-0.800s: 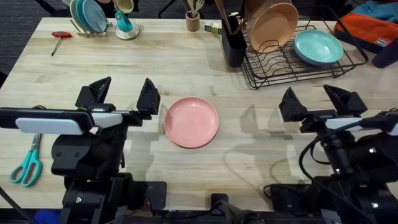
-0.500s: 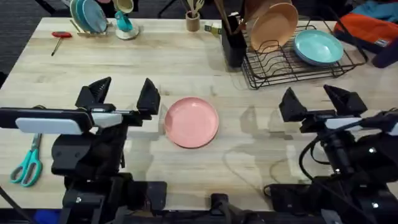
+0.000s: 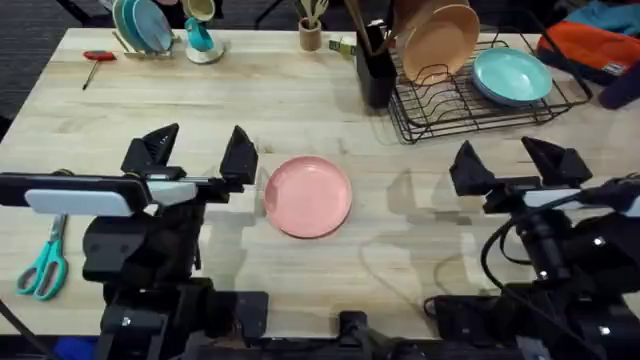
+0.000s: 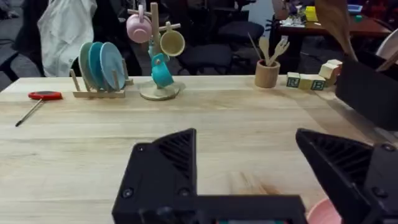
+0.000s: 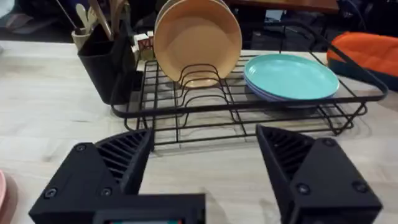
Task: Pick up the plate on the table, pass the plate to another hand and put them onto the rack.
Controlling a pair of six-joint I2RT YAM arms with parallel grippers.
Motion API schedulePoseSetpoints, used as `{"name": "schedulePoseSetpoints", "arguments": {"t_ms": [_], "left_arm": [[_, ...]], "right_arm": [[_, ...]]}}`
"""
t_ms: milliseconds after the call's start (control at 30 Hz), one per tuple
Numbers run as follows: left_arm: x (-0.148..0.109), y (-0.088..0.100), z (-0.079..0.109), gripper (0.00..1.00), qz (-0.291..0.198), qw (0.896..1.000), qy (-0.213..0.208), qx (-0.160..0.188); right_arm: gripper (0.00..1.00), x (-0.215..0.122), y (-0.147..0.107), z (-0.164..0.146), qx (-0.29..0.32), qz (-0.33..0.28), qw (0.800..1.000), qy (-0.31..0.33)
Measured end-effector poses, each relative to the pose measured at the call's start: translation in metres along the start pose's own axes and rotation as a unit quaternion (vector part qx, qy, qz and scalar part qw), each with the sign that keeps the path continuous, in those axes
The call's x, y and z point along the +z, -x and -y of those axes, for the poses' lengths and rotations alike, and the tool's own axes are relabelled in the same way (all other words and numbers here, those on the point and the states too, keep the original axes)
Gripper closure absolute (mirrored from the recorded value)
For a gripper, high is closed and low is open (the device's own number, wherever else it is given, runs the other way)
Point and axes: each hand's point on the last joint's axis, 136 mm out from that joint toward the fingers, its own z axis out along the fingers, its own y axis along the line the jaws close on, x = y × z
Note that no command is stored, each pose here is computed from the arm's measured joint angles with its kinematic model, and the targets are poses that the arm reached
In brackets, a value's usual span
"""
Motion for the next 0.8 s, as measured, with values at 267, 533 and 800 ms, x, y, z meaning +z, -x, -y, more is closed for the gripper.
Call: {"name": "schedulePoseSetpoints", "arguments": {"t_ms": [267, 533, 800], "left_arm": [[-0.008, 0.023, 0.000, 0.007, -0.005, 1.000, 0.000, 0.000], [-0.023, 0.065, 0.001, 0.007, -0.035, 0.999, 0.001, 0.000], [-0.018, 0.097, 0.002, 0.006, -0.084, 0.996, 0.001, -0.002]], "right_arm": [[0.006, -0.013, 0.010, 0.001, 0.001, -0.039, 0.999, -0.004], [0.005, -0.023, 0.058, 0.001, 0.001, -0.029, 1.000, -0.005], [0.007, -0.015, 0.089, -0.003, 0.002, -0.051, 0.999, 0.009]]}}
